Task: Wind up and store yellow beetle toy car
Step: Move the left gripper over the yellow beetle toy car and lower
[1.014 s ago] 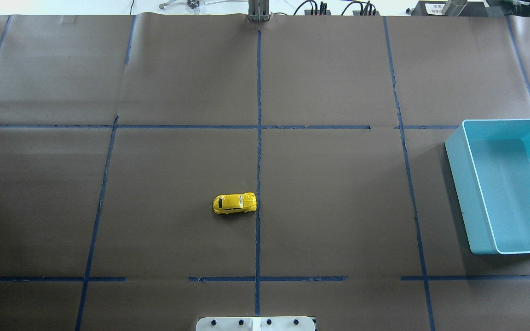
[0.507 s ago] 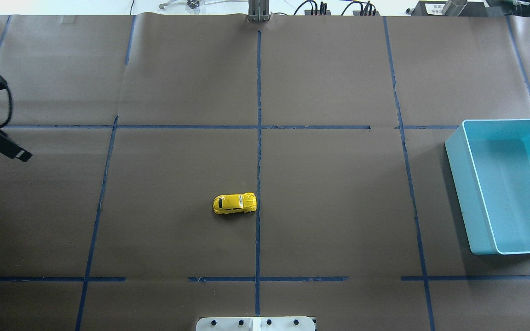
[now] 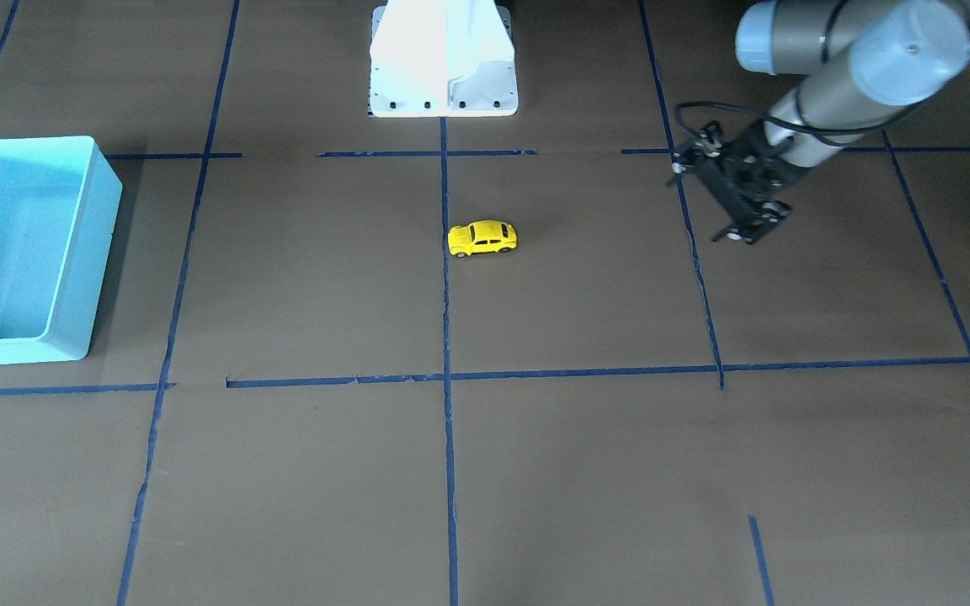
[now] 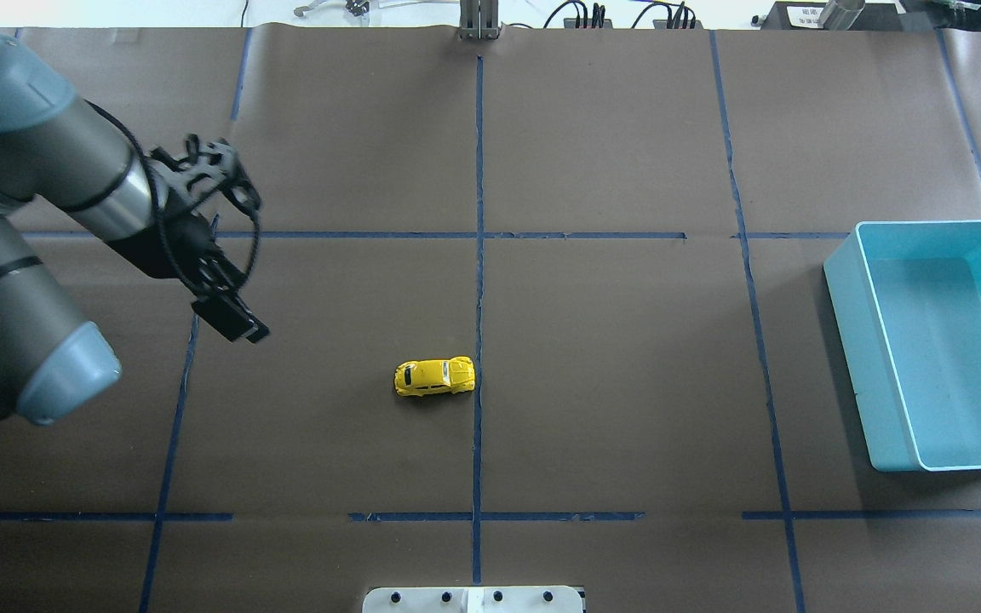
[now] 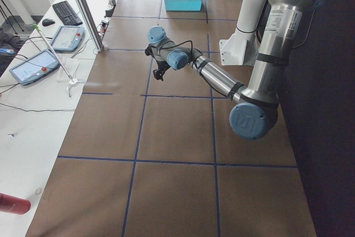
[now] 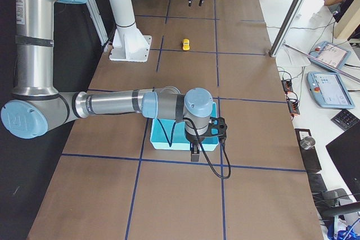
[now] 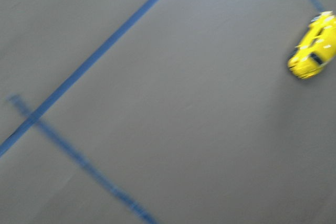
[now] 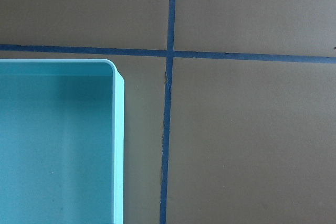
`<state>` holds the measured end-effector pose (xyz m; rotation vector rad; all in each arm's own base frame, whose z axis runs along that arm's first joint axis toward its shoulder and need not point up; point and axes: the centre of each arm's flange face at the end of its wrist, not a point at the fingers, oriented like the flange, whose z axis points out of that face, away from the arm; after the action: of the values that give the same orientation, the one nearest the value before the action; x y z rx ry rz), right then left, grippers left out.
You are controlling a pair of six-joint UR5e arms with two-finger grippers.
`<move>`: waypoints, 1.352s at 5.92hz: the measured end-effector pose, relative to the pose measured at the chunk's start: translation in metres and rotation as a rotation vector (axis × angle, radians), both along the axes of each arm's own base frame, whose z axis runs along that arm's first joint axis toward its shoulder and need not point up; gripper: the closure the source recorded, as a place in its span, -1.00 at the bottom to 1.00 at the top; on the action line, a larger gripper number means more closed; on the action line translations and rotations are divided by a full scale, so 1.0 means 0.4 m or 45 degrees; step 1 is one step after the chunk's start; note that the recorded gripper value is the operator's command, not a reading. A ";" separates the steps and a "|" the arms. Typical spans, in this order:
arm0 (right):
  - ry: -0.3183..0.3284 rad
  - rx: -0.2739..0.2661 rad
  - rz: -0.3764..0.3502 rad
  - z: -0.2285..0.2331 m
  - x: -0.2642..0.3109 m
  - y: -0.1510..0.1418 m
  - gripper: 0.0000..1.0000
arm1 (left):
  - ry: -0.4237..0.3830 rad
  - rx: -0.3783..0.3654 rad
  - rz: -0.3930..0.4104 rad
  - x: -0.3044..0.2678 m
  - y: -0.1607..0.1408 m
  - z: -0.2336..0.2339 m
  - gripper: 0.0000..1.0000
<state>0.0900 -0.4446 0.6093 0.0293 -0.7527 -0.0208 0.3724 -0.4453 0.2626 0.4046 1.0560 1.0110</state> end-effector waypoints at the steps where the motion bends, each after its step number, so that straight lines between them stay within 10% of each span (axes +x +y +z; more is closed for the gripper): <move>1: 0.000 -0.001 0.000 0.001 0.000 0.000 -1.00 | 0.030 0.091 0.053 0.101 0.058 -0.088 -1.00; 4: 0.000 -0.001 -0.001 0.002 -0.001 0.000 -1.00 | 0.055 0.259 0.110 0.310 0.154 -0.255 -1.00; 8: 0.000 -0.002 -0.001 0.002 -0.001 0.000 -1.00 | -0.197 0.423 0.392 0.506 0.108 -0.426 -1.00</move>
<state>0.0897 -0.4446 0.6101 0.0273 -0.7529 -0.0205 0.5747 -0.4019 0.0921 0.4321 0.8256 1.4785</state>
